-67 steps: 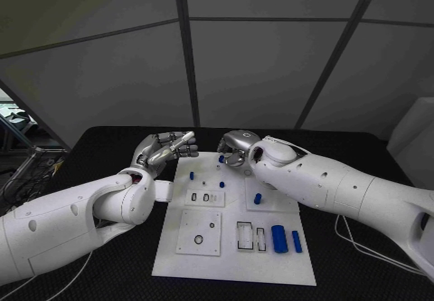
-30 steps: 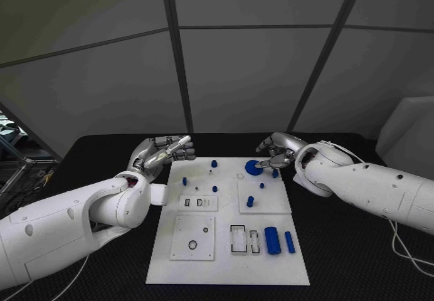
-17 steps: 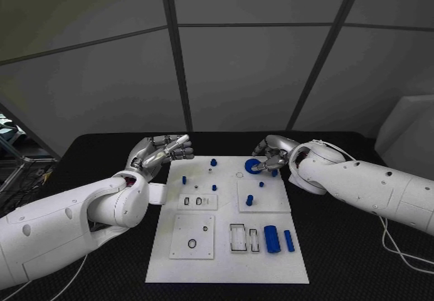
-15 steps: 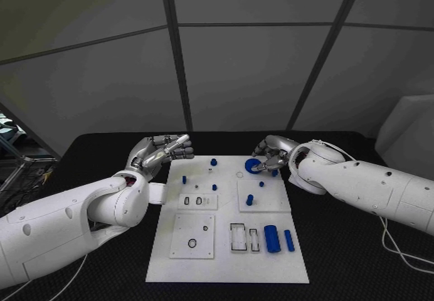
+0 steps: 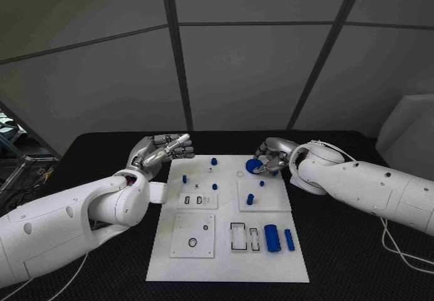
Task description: Assemble the parts on the task board
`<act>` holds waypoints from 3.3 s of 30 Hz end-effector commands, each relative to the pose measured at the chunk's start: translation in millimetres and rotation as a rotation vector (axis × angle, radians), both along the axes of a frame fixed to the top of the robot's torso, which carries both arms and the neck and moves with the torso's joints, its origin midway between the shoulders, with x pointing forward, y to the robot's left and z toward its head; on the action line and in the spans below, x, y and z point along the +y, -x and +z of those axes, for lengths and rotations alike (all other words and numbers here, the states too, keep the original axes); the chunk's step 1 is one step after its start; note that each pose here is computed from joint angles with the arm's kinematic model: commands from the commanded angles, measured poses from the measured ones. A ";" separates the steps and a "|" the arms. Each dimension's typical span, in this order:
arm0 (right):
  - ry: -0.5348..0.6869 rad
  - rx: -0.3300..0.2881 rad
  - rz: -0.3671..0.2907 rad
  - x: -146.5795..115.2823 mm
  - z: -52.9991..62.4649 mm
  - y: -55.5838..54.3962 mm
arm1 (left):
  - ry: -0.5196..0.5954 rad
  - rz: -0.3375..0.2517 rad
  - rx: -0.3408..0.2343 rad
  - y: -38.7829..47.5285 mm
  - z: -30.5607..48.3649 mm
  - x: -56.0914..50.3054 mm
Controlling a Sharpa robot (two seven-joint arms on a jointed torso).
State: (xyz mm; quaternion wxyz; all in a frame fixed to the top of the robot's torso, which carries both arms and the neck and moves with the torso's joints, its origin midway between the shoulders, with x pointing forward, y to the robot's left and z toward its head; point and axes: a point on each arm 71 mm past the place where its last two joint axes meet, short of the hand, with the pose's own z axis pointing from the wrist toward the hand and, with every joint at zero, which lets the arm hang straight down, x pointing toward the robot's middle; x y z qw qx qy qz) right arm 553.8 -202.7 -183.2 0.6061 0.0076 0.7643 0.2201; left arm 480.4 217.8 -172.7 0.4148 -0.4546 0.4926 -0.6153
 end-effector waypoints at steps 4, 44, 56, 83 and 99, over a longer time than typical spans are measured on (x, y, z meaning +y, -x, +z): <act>0.026 0.001 -0.008 0.2 0.2 -0.4 | -0.001 -0.005 -0.011 -0.2 1.5 -0.4; -0.046 -0.191 0.061 31.1 23.8 23.8 | -0.005 0.001 -0.004 0.0 1.1 1.1; -0.013 -0.272 0.155 89.1 30.8 32.8 | -0.006 0.001 -0.002 -1.0 0.7 0.8; 0.078 -0.225 0.207 139.7 14.7 20.5 | -0.004 0.002 -0.005 -1.3 1.5 -2.0; 0.105 -0.196 0.226 147.9 7.9 20.8 | -0.003 0.000 -0.005 -1.2 1.7 -3.6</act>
